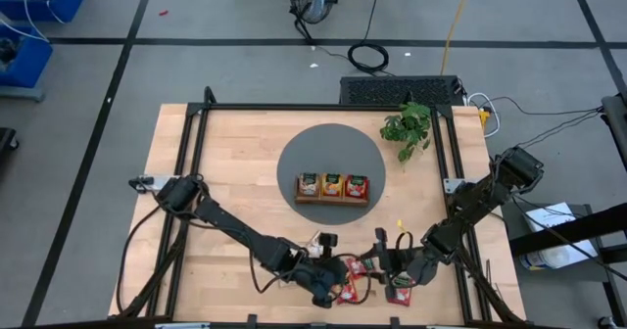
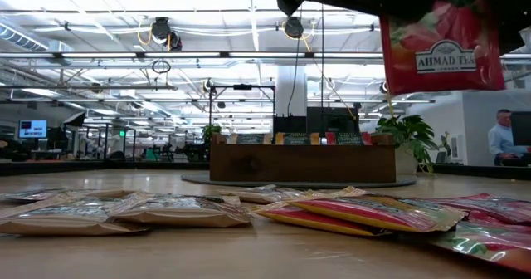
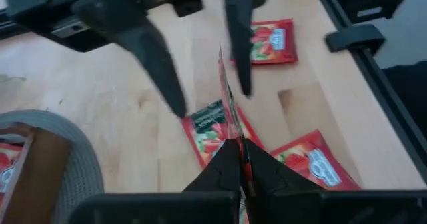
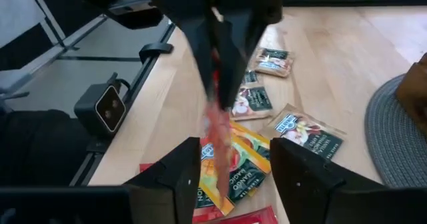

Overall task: Pick & Place Tea
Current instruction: Put the red tea bag into the right slot of the wooden organizer

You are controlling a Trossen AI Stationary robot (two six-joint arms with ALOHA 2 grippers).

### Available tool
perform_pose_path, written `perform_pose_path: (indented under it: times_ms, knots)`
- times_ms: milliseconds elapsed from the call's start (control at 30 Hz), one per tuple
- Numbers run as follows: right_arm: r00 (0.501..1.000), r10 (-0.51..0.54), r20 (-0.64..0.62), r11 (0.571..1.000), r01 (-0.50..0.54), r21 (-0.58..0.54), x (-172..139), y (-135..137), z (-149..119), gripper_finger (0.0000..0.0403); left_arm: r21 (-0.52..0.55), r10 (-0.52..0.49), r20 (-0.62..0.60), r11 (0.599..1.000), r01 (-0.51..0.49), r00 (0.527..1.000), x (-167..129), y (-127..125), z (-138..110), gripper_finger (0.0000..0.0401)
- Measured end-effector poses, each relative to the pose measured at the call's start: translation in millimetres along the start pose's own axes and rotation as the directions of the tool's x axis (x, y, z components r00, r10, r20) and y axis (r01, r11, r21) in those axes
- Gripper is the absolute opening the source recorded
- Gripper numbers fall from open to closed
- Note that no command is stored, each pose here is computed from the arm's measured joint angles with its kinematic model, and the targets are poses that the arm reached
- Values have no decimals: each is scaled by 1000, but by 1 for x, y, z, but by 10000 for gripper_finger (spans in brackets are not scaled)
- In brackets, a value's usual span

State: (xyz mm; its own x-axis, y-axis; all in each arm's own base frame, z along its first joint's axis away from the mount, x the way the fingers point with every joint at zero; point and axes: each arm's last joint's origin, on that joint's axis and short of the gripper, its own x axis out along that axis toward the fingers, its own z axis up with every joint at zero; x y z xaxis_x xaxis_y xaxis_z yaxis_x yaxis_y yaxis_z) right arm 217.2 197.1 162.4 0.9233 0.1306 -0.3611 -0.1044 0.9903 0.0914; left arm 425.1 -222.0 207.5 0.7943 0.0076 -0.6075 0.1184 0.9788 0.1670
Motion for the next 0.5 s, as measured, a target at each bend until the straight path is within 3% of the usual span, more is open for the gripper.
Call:
perform_pose_path:
  times_ms: [233,500]
  knots:
    - [1000,-6,0,1000,6,-14,1,-2,1,107,-34,17,-4,999,-18,1000,4,10,1,4]
    - [1000,-21,10,999,22,-43,5,-7,3,8,-36,11,-6,999,-11,1000,4,11,1,4]
